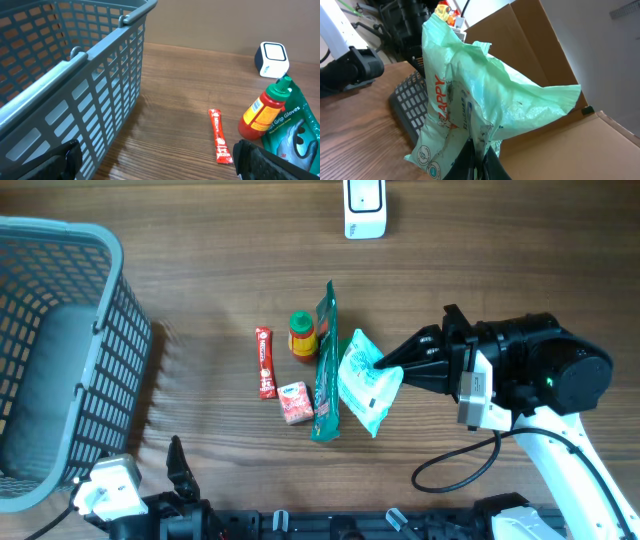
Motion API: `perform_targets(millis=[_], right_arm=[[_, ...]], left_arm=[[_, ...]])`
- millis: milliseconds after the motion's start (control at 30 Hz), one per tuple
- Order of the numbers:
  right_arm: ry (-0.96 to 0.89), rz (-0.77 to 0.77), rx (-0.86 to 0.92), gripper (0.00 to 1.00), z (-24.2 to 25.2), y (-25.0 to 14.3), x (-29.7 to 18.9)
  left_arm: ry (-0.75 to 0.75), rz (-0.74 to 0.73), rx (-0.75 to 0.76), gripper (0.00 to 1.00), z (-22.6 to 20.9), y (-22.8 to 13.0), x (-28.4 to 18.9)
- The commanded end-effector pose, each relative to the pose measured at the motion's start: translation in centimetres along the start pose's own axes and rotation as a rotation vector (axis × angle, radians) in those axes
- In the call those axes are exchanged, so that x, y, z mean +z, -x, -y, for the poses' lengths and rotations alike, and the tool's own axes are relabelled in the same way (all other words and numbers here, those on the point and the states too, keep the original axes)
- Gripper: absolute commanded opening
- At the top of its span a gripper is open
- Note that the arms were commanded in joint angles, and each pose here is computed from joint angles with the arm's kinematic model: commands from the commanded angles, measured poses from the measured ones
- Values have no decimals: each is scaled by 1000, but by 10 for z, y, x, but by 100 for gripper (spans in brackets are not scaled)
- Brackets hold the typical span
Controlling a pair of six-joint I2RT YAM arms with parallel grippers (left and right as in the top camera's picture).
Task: Scan the item barcode
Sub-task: 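Lift the wipes pack and carry it toward the white scanner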
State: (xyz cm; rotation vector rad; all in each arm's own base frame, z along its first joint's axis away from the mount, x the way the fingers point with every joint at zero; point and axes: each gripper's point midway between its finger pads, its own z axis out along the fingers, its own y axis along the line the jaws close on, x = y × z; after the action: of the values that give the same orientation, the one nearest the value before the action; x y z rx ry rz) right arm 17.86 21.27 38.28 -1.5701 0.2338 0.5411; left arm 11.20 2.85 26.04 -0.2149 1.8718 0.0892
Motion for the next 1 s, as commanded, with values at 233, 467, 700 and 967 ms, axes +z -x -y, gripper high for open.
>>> perform_targets(millis=[233,467,700,967], right_arm=[[-7,35,-752,4,16,19,9],[49,106,-1096,4,29,47,13],[49,108,-1118,4,29,66,12],[-107,-16,51,4,56,36,9]], left_arm=[[-9,11,-9,100,1,1,-2],[-9,11,-9,100,1,1,-2],[-9,11,-9,100,1,1,-2],[-9,10,-9,100,1,1,-2]])
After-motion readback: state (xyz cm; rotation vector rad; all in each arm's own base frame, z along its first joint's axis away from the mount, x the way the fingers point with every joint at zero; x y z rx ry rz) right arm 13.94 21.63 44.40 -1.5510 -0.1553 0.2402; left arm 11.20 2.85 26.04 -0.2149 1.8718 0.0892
